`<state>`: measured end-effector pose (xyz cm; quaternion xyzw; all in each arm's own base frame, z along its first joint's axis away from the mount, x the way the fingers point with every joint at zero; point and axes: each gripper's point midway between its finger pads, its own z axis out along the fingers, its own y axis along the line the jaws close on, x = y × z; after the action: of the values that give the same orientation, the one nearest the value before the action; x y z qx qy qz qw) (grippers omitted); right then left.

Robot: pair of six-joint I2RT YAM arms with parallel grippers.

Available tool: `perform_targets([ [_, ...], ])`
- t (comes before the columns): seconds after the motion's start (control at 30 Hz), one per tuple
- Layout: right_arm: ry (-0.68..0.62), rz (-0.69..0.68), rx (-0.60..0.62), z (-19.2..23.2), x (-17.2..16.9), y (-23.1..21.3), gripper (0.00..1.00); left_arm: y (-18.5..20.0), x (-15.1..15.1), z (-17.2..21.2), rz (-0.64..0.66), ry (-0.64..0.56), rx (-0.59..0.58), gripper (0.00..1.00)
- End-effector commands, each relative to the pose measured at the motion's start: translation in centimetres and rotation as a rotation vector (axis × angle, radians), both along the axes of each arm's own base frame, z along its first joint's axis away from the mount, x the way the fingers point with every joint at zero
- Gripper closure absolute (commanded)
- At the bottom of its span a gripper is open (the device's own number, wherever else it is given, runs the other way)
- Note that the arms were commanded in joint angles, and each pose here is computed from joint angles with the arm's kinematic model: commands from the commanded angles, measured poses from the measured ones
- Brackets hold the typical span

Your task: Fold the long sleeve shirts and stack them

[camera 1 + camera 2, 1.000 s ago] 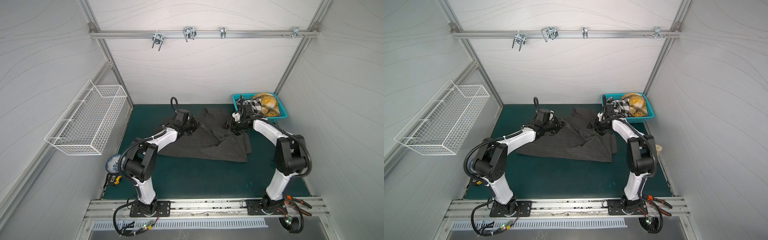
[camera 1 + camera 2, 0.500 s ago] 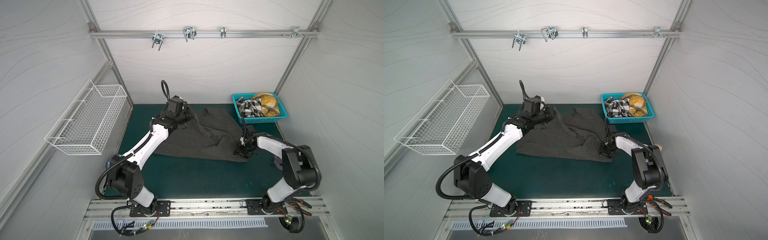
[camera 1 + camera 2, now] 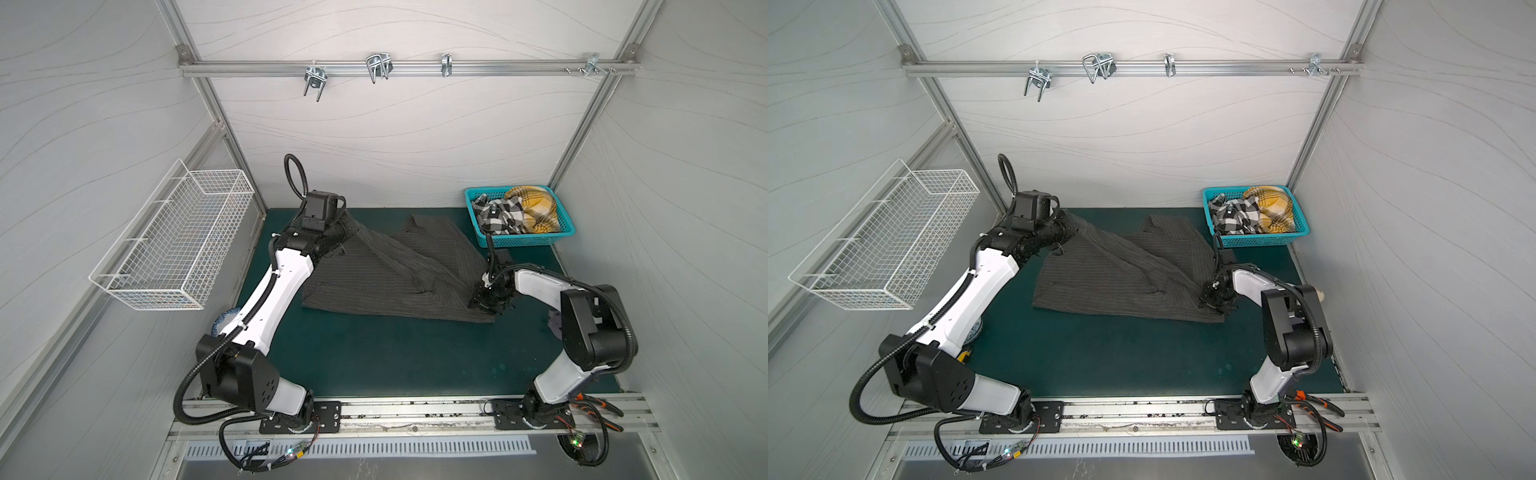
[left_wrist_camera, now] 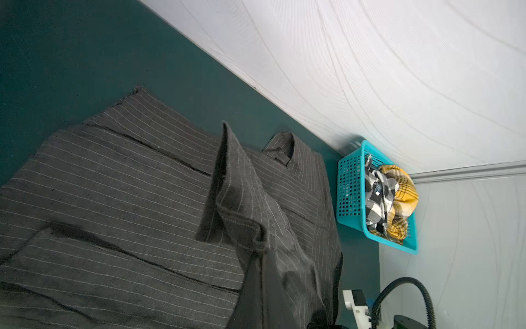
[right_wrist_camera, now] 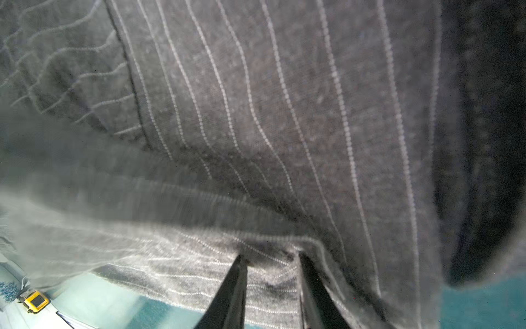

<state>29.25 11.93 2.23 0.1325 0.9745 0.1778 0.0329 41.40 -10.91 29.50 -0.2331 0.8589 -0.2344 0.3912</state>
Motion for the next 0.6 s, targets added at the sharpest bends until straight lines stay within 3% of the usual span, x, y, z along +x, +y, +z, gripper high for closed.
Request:
perform_targets([
  [0.0, 0.030, 0.001, -0.091, -1.6, -0.4, -1.9, 0.66, 0.5, -0.8, 4.7, 0.011, -0.103, -0.014, 1.00],
  [0.1, 0.039, 0.007, -0.110, -1.6, -0.6, -2.3, 0.63, 0.3, -1.5, 6.3, -0.002, -0.119, -0.042, 1.00],
  [0.3, -0.011, 0.034, -0.082, 0.5, -0.2, -1.6, 0.47, -0.3, -2.5, 8.3, -0.036, -0.141, -0.085, 1.00],
  [0.47, -0.043, 0.079, -0.067, 2.2, 0.2, -0.1, 0.43, 0.3, -2.8, 5.0, -0.038, -0.087, -0.028, 1.00],
  [0.57, -0.040, 0.092, -0.077, 2.1, 0.5, 0.3, 0.43, 3.1, -3.3, 1.0, 0.021, -0.012, 0.056, 1.00],
])
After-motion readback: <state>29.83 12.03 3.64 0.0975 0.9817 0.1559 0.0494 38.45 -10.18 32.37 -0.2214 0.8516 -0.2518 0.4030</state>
